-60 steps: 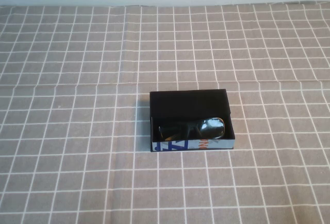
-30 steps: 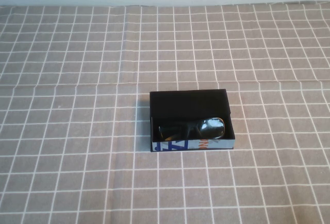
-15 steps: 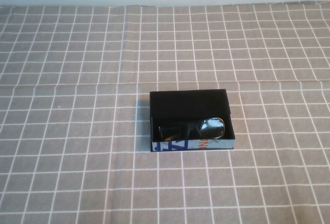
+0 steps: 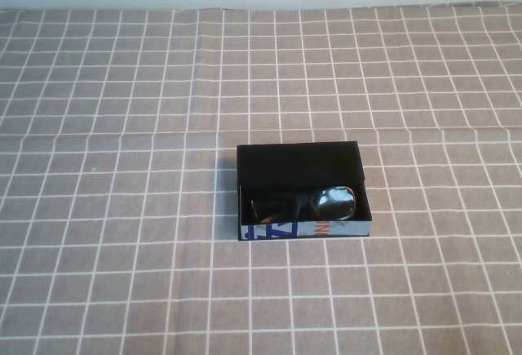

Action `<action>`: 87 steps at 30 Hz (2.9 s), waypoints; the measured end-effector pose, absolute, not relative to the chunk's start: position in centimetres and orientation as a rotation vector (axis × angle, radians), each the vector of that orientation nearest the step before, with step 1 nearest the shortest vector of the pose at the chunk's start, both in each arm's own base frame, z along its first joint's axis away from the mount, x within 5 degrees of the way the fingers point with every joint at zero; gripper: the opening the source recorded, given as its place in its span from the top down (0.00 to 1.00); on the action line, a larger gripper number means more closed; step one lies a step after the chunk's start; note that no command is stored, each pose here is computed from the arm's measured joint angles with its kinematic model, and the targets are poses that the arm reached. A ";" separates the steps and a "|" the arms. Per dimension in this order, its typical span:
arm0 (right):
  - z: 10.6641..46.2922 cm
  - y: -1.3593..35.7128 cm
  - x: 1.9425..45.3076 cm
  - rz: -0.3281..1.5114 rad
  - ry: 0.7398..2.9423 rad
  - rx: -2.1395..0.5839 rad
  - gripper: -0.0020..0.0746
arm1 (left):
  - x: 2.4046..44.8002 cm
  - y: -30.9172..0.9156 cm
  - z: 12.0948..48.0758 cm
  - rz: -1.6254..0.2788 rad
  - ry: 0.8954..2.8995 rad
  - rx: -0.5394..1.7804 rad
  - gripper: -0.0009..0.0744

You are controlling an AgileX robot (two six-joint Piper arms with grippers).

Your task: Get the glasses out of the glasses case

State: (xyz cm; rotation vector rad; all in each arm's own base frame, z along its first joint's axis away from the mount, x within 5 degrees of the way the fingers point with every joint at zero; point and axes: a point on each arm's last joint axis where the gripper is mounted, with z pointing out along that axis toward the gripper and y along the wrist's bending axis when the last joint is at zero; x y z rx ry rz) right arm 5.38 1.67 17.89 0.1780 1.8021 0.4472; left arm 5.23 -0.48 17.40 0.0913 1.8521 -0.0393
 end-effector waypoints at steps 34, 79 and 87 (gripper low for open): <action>32.4 2.5 10.1 0.350 1.811 -0.049 1.00 | 5.2 -0.5 17.4 -0.039 1.852 0.091 0.99; 21.3 23.9 36.6 0.194 2.051 -1.931 0.57 | 5.2 -0.5 17.4 -0.039 1.852 0.091 0.99; 20.2 24.1 36.8 0.204 2.062 -1.935 0.57 | 5.2 -0.5 17.4 -0.039 1.852 0.091 0.99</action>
